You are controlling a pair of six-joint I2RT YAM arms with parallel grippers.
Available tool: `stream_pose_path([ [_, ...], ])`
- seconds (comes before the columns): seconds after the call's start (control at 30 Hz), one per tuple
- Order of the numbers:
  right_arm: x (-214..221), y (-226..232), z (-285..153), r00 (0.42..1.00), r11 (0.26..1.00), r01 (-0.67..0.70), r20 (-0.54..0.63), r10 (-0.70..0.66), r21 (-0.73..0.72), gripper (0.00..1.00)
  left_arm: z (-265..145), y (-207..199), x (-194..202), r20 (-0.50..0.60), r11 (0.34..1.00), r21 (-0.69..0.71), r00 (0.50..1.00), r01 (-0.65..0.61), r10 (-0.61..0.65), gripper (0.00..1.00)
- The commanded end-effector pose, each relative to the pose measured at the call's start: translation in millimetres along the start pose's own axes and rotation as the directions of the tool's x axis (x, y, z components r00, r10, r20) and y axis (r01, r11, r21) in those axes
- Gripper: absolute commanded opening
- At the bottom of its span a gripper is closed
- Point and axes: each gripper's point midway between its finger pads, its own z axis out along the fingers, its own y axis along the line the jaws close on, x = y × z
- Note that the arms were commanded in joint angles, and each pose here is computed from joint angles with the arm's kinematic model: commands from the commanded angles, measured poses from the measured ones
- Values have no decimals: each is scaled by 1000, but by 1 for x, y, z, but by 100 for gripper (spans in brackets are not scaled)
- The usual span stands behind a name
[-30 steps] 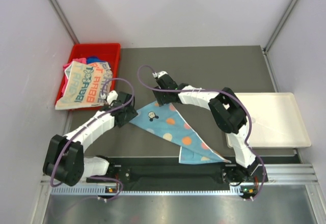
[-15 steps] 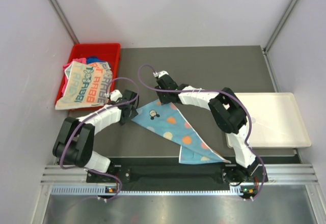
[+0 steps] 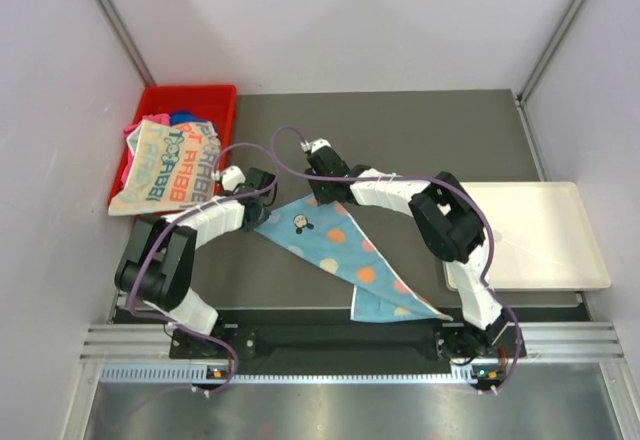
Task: Fold and stack the towels
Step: Flatten out the crumpled towel
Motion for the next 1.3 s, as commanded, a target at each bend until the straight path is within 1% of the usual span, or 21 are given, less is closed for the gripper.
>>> stream_pose_path([
  [0.0, 14, -4, 0, 999, 1000, -9, -39, 9, 5, 37, 6, -7, -4, 15, 1000, 16, 1000, 12, -13, 27],
  [0.03, 12, -5, -2, 999, 1000, -11, -37, 11, 3, 35, 5, -7, -6, 19, 1000, 19, 1000, 9, -9, 15],
  [0.1, 9, -5, -4, 1000, 1000, -15, -25, 16, 1, 32, 2, -11, -11, 29, 1000, 31, 1000, 4, -5, 4],
  [0.13, 5, -6, -8, 1000, 1000, -20, -15, 20, -1, 28, 0, -12, -15, 36, 999, 38, 999, -5, 3, 0],
  [0.2, -2, -9, -14, 1000, 1000, -30, 6, 30, -1, 22, -8, -21, -24, 49, 997, 71, 999, -15, 12, 0],
  [0.23, -10, -10, -24, 999, 999, -34, 29, 34, -2, 13, -15, -26, -31, 62, 994, 100, 997, -40, 34, 0],
  [0.27, -16, -12, -30, 998, 999, -42, 46, 42, 0, 9, -25, -36, -35, 45, 989, 139, 998, -52, 46, 0],
  [0.33, -34, -16, -52, 993, 999, -53, 105, 51, 7, 1, -42, -47, -47, 63, 977, 194, 995, -87, 76, 0],
  [0.4, -45, -19, -69, 988, 998, -60, 146, 58, 7, 0, -61, -57, -56, 77, 963, 247, 993, -108, 91, 0],
  [0.47, -64, -24, -98, 974, 997, -72, 217, 68, 10, 0, -89, -67, -69, 130, 935, 322, 985, -150, 114, 0],
  [0.5, -70, -25, -109, 969, 997, -70, 239, 66, 8, 0, -102, -75, -69, 129, 912, 375, 984, -165, 124, 0],
  [0.6, -92, -30, -154, 942, 997, -76, 327, 74, -5, 0, -150, -89, -88, 208, 844, 484, 967, -231, 146, 0],
  [0.73, -124, -36, -230, 879, 997, -72, 469, 78, -32, 0, -227, -95, -110, 324, 729, 597, 932, -333, 161, 0],
  [0.8, -133, -35, -258, 855, 997, -55, 514, 71, -46, 0, -261, -96, -126, 363, 692, 635, 923, -345, 126, 0],
  [0.83, -142, -36, -284, 825, 996, -57, 560, 82, -62, 0, -279, -93, -133, 384, 674, 650, 917, -351, 107, 0],
  [0.9, -146, -38, -308, 804, 996, -49, 589, 80, -69, 0, -310, -89, -147, 407, 642, 678, 910, -358, 77, 0],
  [0.93, -153, -40, -332, 775, 995, -52, 626, 92, -82, 0, -322, -86, -152, 418, 629, 688, 906, -361, 63, 0],
  [0.97, -154, -40, -341, 767, 995, -51, 635, 94, -85, 0, -341, -85, -158, 433, 598, 710, 900, -372, 46, 0],
  [1.03, -157, -42, -362, 747, 994, -47, 657, 97, -94, 0, -354, -82, -163, 445, 584, 719, 895, -376, 29, 0],
  [1.1, -157, -44, -368, 742, 994, -51, 663, 100, -93, 0, -364, -82, -170, 460, 572, 727, 888, -381, 6, 0],
  [1.27, -160, -52, -345, 746, 997, -72, 662, 67, -20, 0, -334, -98, -182, 475, 644, 669, 880, -370, 12, 0],
])
